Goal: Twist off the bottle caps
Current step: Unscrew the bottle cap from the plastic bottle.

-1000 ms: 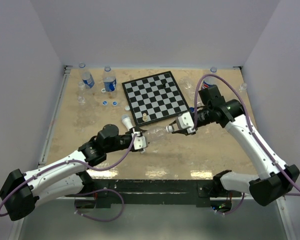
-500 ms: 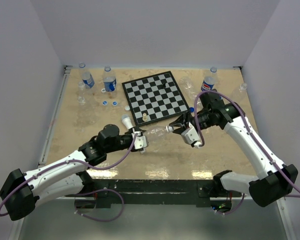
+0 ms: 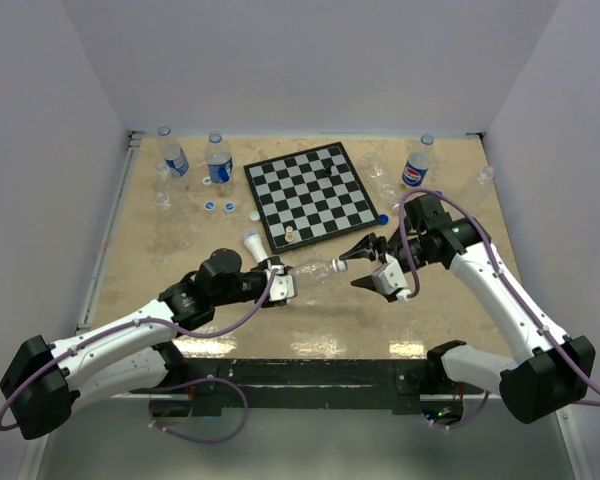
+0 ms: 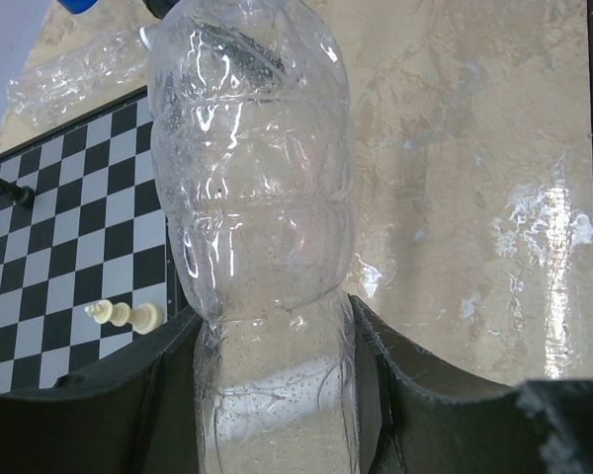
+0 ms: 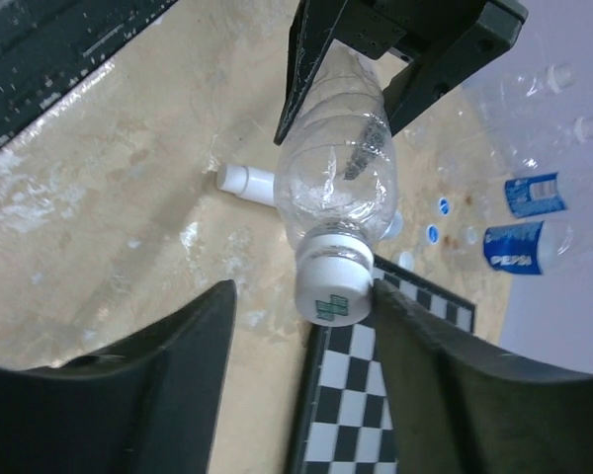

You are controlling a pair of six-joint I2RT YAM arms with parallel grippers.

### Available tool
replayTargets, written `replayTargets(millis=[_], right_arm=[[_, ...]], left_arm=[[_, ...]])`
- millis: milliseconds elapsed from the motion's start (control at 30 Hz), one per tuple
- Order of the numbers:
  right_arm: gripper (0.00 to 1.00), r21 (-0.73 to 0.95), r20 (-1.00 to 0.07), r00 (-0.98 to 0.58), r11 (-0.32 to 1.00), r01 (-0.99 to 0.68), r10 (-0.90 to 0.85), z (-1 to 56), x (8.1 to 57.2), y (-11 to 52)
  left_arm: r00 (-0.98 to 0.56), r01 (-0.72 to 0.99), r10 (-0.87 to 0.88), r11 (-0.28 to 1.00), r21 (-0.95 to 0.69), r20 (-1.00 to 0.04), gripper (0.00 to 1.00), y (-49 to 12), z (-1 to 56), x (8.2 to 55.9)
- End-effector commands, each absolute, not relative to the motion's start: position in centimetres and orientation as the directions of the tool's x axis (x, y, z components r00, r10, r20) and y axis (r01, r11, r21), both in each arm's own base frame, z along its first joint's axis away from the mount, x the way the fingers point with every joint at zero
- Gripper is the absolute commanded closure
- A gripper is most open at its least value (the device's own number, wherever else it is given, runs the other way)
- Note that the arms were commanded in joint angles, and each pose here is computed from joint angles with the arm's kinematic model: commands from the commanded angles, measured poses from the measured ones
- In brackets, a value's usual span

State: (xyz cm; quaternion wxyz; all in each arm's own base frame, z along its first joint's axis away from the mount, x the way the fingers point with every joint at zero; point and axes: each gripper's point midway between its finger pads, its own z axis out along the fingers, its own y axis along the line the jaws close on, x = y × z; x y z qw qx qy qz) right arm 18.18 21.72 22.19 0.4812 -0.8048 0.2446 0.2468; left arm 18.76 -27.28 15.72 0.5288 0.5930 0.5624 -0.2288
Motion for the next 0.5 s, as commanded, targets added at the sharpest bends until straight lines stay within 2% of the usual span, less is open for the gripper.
replayTargets(millis=[0,100,133,200,267,300,467], right_arm=[[0.33,-0.582,-0.731,0.662,-0.359,-0.73,-0.163,24.8,17.2,21.7],[0.29,-0.524,-0.78,0.594,-0.312,-0.792,-0.196,26.1,17.3,21.6],[0.25,-0.477,-0.814,0.536,-0.272,-0.836,-0.223,26.7,17.6,21.6],[0.09,-0.314,-0.9,0.335,-0.12,-0.942,-0.279,28.5,19.1,21.9],[0.07,-0.101,-0.955,0.071,0.088,-0.991,-0.288,30.1,20.7,22.0],[0.03,-0.047,-0.955,0.001,0.148,-0.988,-0.297,30.3,21.1,21.7],[0.03,0.109,-0.919,-0.15,0.131,-0.985,-0.365,27.5,20.6,21.5]], left_arm=[[0.306,0.879,0.372,0.243,0.41,-0.876,0.97,-27.7,18.2,19.8],[0.306,0.879,0.375,0.243,0.411,-0.875,0.97,-27.6,18.1,19.8],[0.304,0.879,0.375,0.245,0.41,-0.876,0.97,-27.6,18.0,19.9],[0.307,0.878,0.372,0.246,0.411,-0.876,0.97,-27.6,18.2,19.9],[0.307,0.879,0.369,0.245,0.41,-0.877,0.97,-27.6,18.3,19.8],[0.307,0.879,0.368,0.243,0.41,-0.878,0.97,-27.7,18.3,19.8],[0.31,0.88,0.366,0.24,0.411,-0.878,0.97,-27.7,18.4,19.7]])
